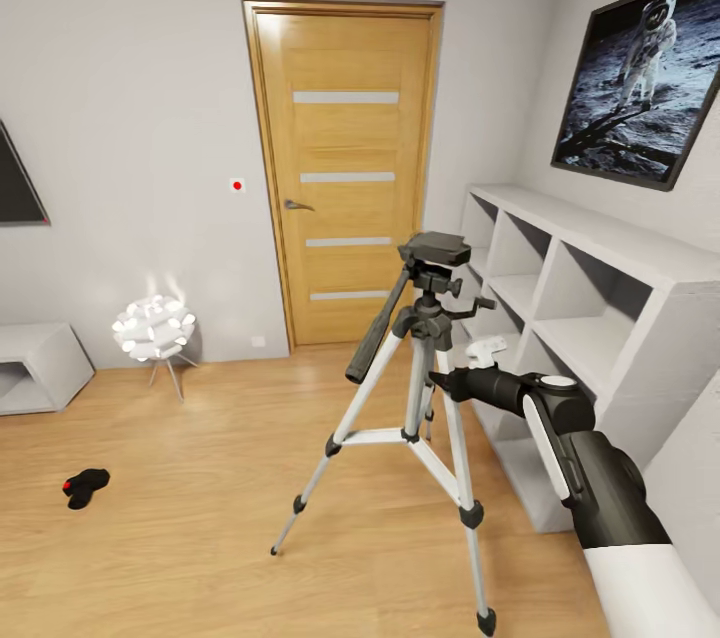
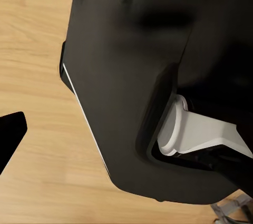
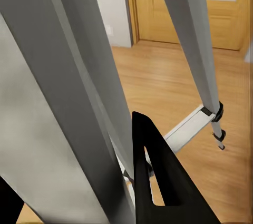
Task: Attach the digital camera to the camera tripod in the bedroom.
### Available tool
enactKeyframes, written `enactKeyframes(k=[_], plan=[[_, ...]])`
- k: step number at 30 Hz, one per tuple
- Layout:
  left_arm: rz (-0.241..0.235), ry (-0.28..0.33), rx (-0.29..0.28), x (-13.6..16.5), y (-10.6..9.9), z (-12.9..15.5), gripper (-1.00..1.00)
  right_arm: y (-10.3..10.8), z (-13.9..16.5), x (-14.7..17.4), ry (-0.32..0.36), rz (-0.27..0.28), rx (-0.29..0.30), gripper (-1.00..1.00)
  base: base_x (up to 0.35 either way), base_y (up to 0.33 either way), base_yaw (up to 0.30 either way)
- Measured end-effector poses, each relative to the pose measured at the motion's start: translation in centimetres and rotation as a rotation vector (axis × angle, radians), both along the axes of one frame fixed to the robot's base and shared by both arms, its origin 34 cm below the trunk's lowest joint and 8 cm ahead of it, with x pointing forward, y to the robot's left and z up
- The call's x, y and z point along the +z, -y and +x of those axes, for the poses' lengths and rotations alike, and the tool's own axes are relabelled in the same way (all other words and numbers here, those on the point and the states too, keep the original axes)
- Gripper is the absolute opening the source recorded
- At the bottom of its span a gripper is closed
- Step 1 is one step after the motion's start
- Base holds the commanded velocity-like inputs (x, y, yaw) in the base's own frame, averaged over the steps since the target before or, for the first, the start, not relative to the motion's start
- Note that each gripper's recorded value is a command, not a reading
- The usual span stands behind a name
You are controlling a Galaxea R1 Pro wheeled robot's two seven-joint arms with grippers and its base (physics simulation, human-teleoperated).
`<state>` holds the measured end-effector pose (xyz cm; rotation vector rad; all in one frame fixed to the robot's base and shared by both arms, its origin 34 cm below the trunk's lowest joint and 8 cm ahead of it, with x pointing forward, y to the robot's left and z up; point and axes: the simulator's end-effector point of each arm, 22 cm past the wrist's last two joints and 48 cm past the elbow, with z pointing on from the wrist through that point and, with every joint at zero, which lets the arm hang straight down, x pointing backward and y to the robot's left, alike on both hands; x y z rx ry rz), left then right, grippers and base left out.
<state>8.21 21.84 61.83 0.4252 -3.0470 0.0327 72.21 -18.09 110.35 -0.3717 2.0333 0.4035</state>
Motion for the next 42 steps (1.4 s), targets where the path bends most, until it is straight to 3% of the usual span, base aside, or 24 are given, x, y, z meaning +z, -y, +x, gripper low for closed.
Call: enactKeyframes(k=[16, 28, 42], plan=[[0.001, 0.0, 0.001, 0.0, -0.1, 0.0, 1.0, 0.2, 0.0, -0.8, -0.016, -0.013, -0.004, -1.0, 0.0, -0.258, 0.0], [0.002, 0.0, 0.006, 0.0, -0.1, 0.0, 1.0, -0.6, -0.1, -2.3, -0.043, 0.006, 0.01, -1.0, 0.0, -0.024, 0.0], [0.002, 0.0, 0.006, 0.0, -0.1, 0.0, 1.0, -1.2, 0.4, -2.9, 0.003, 0.018, 0.039, -1.0, 0.0, 0.0, 0.0]])
